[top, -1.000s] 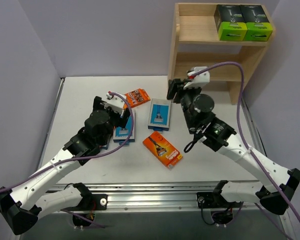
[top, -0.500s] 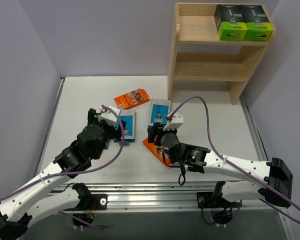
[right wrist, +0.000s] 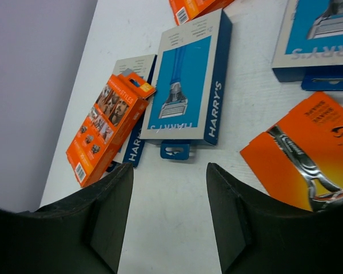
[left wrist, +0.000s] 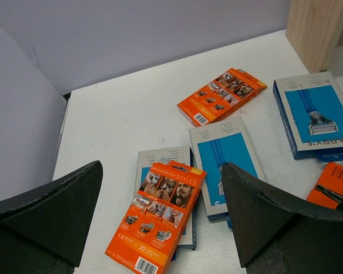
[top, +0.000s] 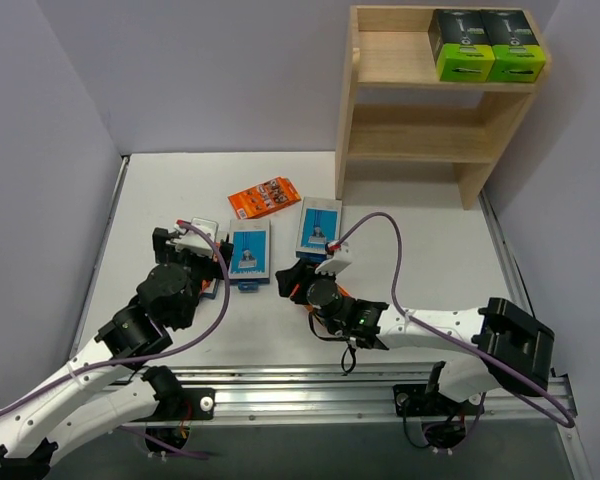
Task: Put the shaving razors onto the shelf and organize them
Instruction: Grab a shaving razor with the right arm
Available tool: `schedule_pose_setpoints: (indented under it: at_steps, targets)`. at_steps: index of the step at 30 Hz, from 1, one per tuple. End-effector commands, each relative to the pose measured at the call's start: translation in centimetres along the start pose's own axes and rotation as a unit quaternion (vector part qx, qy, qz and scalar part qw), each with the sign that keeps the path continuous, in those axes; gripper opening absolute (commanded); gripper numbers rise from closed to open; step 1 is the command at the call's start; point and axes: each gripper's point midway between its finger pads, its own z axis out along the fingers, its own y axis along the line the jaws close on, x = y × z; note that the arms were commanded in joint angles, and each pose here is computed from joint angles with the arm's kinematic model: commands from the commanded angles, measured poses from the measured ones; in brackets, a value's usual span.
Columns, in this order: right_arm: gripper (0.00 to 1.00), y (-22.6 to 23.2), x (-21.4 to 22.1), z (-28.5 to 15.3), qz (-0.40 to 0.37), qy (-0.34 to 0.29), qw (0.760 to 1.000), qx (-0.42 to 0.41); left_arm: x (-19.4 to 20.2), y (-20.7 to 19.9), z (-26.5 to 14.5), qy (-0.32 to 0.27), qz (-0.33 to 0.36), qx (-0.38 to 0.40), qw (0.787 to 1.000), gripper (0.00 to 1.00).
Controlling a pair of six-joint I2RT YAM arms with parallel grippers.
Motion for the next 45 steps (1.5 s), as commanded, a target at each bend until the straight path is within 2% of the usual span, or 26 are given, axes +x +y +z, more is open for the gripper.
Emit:
schedule_pose_setpoints:
  at_steps: [1, 4, 8, 11, 17, 28, 33, 45]
  targets:
    - [0.5, 2.9, 0.0, 1.2, 0.082, -0.002, 0.995, -0.059, -1.7, 1.3, -0.5, -0.028, -0.027, -0.02, 0.999, 0.94]
    - [0.5, 3.8, 1.4, 2.2, 0.102, 0.017, 0.991, -0.082, -1.9, 1.7, -0.8, -0.035, -0.035, -0.026, 0.998, 0.94]
    - [0.54, 5.0, 2.6, 3.8, 0.143, 0.049, 0.98, -0.129, -2.4, 2.1, -1.2, -0.045, -0.046, -0.024, 0.998, 0.94]
    - [0.57, 5.7, 2.9, 5.2, 0.142, 0.067, 0.977, -0.147, -2.5, 2.3, -1.5, -0.051, -0.052, -0.023, 0.997, 0.94]
    - [0.59, 6.8, 2.4, 7.4, 0.14, 0.071, 0.976, -0.151, -2.9, 1.9, -1.8, -0.055, -0.057, -0.009, 0.997, 0.94]
    - [0.58, 10.0, 4.8, 11.7, 0.135, 0.115, 0.969, -0.172, -3.1, 1.9, -2.4, -0.062, -0.056, -0.002, 0.997, 0.94]
    - [0.58, 9.6, 6.0, 13.7, 0.142, 0.127, 0.969, -0.156, -3.3, 2.0, -2.6, -0.068, -0.059, -0.001, 0.996, 0.94]
    - [0.57, 10.4, 9.7, 15.0, 0.147, 0.177, 0.961, -0.151, -3.2, 1.9, -2.8, -0.071, -0.054, 0.001, 0.996, 0.94]
